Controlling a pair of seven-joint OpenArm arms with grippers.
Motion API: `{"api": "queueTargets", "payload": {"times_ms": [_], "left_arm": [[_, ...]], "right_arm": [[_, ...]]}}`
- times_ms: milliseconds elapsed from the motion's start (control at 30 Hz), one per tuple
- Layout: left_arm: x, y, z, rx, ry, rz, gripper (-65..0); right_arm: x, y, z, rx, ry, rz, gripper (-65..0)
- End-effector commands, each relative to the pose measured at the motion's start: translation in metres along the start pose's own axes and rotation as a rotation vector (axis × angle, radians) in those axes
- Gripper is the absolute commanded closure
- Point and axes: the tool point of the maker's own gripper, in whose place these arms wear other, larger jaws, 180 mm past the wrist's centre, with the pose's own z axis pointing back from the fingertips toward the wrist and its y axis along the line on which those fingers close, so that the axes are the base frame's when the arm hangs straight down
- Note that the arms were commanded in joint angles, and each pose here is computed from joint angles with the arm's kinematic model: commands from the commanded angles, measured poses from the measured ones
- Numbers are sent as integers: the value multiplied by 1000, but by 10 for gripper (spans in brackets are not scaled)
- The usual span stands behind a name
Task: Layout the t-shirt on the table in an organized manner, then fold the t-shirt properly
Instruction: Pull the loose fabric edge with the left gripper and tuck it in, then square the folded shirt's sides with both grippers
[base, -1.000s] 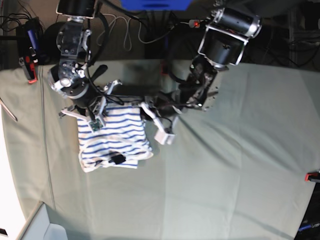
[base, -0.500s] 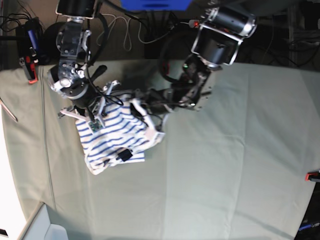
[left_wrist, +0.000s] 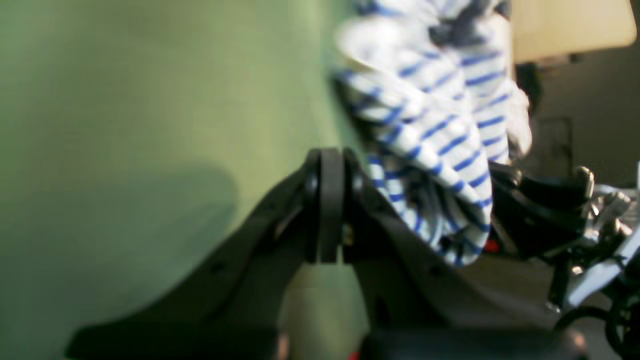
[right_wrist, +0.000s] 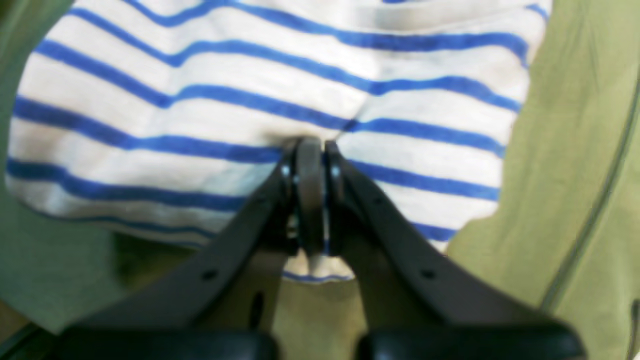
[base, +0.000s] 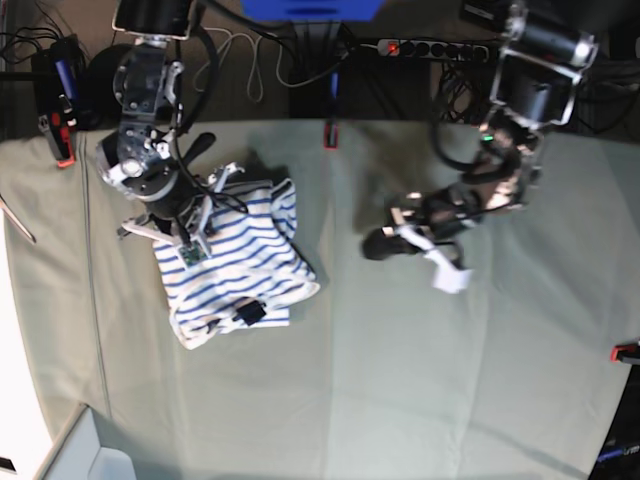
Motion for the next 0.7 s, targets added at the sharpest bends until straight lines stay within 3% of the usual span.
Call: {"api": "queueTargets", "payload": {"times_ms": [0, 167, 300, 500, 667], "left_arm": [[21, -17, 1, -56, -49, -24, 0], [46, -22, 18, -81, -100, -41, 0], [41, -24, 16, -84, -85, -36, 0], [-31, -17, -17, 59, 80, 98, 0], [-50, -48, -37, 33, 125, 98, 0]], "right_arm": [[25, -11, 7, -24, -80, 16, 0], [33, -46, 32, -141, -118, -5, 0], [27, -69, 37, -195, -110, -35, 0], [8, -98, 32, -237, -68, -89, 0], [-3, -112, 26, -243, -38, -99, 0]]}}
